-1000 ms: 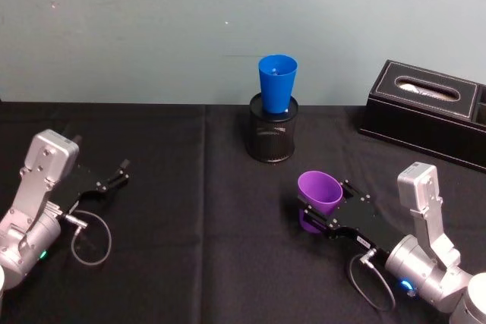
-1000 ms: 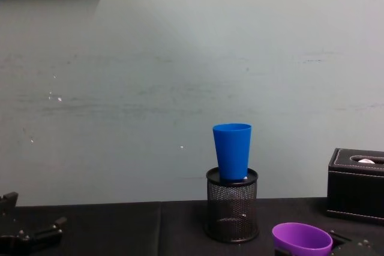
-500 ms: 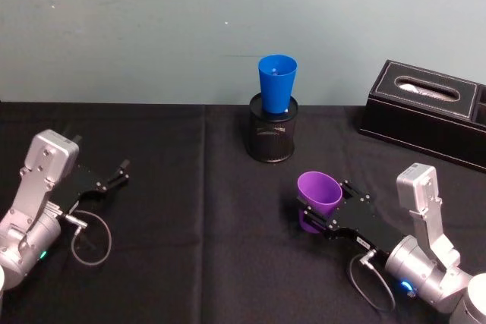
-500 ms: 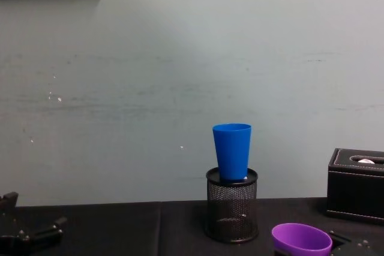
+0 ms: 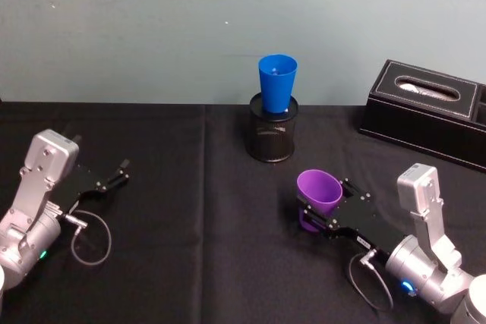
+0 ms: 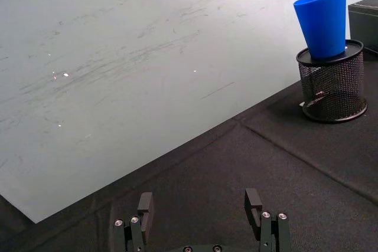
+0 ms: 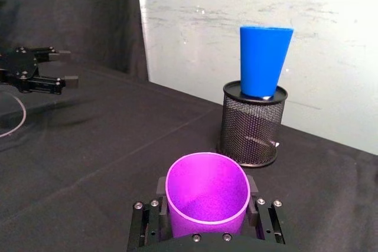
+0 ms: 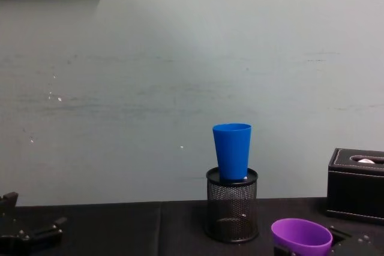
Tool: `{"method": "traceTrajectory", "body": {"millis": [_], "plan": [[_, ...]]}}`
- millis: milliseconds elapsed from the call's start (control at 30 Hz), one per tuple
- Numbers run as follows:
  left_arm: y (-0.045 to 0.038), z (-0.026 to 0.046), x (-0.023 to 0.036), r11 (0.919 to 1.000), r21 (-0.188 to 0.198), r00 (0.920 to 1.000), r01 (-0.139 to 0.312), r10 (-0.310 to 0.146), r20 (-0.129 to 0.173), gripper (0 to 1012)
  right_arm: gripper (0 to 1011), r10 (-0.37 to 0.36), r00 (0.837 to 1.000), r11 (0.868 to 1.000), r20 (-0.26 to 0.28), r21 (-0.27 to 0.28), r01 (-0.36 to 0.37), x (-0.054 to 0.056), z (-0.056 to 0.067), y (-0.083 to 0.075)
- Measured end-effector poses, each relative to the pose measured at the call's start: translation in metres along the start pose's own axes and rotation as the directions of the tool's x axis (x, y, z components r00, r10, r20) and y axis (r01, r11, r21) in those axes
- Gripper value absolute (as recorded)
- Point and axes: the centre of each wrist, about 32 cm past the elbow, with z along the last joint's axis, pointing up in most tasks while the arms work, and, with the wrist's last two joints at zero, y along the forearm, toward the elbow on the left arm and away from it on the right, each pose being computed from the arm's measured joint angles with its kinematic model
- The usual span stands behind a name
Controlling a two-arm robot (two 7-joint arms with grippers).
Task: Pick up one cup with a gripper and tap it against the other cup.
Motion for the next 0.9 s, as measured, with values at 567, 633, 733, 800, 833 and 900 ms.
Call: {"method": "traceTrajectory", "body": {"millis": [567, 633, 733, 800, 833, 900], "plan": [[0.0, 0.0, 0.0, 1.0, 0.0, 1.0, 0.0, 0.0, 0.0, 1012, 732, 0.003, 1.0, 0.998, 0.009, 0.062, -0.004, 0.003, 0.025, 0.005], [0.0, 0.0, 0.0, 1.0, 0.0, 1.0, 0.0, 0.0, 0.0, 1011, 732, 0.006, 1.0, 0.997, 0.013, 0.072, -0.007, 0.004, 0.03, 0.006], [0.0, 0.0, 0.0, 1.0, 0.0, 1.0, 0.0, 0.0, 0.0, 1012, 732, 0.011, 1.0, 0.995, 0.02, 0.096, -0.013, 0.006, 0.04, 0.009], [0.0, 0.0, 0.0, 1.0, 0.0, 1.0, 0.0, 0.0, 0.0, 1011, 732, 0.012, 1.0, 0.994, 0.018, 0.105, -0.014, 0.007, 0.044, 0.012], [0.0, 0.0, 0.0, 1.0, 0.0, 1.0, 0.0, 0.0, 0.0, 1011, 731, 0.013, 1.0, 0.994, 0.018, 0.107, -0.014, 0.007, 0.045, 0.012], [0.0, 0.0, 0.0, 1.0, 0.0, 1.0, 0.0, 0.0, 0.0, 1011, 732, 0.015, 1.0, 0.993, 0.018, 0.113, -0.017, 0.007, 0.046, 0.014]]}}
